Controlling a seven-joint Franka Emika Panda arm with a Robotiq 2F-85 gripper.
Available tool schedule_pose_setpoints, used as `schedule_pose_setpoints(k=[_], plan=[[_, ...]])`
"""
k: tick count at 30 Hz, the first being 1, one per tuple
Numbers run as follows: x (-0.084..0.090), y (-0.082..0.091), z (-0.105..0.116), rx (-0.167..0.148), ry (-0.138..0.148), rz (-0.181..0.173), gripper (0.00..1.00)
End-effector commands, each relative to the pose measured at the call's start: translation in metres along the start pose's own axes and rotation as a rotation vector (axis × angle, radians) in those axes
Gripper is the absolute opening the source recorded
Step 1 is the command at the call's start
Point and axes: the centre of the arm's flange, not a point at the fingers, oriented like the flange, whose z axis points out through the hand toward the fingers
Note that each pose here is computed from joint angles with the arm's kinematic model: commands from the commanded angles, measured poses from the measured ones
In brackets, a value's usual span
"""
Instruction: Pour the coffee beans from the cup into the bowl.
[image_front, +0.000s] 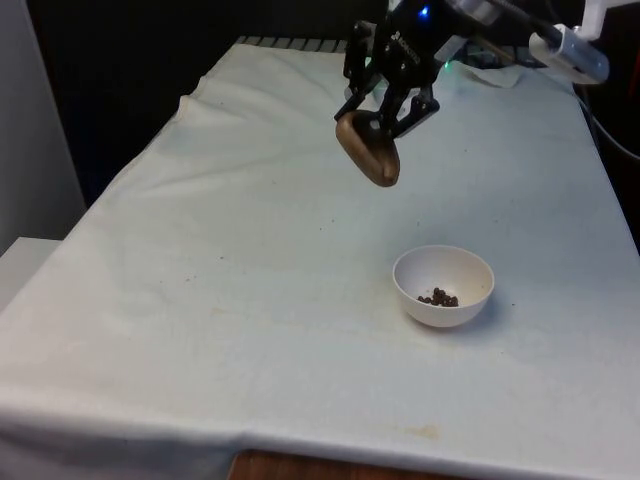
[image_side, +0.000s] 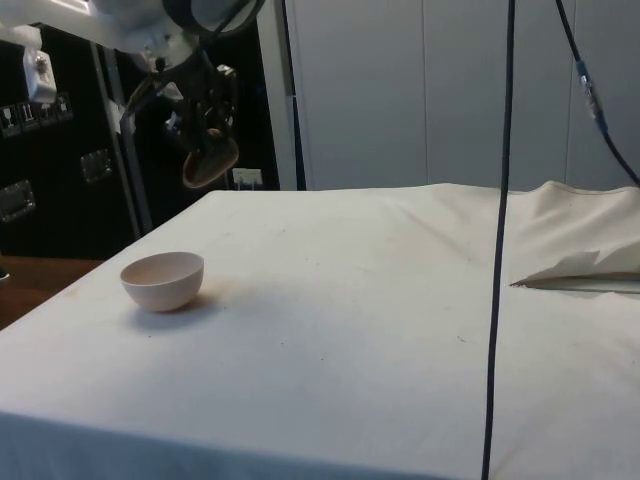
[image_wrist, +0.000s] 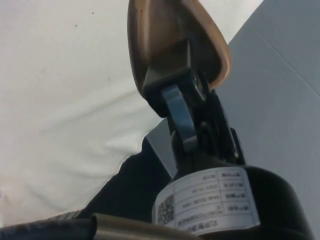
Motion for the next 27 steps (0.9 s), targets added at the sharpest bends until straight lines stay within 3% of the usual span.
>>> schedule_pose_setpoints(k=[1, 7, 8, 9, 15, 16, 17, 25, 26, 27], plan=[[-0.001, 0.003, 0.0, 0.025, 0.0, -0.008, 0.01], [-0.002, 0.008, 0.004, 0.045, 0.002, -0.03, 0.01], [-0.002, 0.006, 0.005, 0.02, 0.0, -0.021, 0.01], [-0.002, 0.008, 0.004, 0.045, 0.002, -0.03, 0.01], [-0.004, 0.01, 0.008, 0.067, 0.003, -0.053, 0.01], [-0.004, 0.009, 0.009, 0.044, 0.0, -0.047, 0.01], [-0.005, 0.011, 0.009, 0.072, 0.003, -0.059, 0.01], [-0.009, 0.009, 0.013, 0.102, 0.004, -0.089, 0.01], [-0.008, 0.008, 0.015, 0.08, 0.003, -0.085, 0.01], [-0.009, 0.008, 0.015, 0.11, 0.004, -0.097, 0.01]])
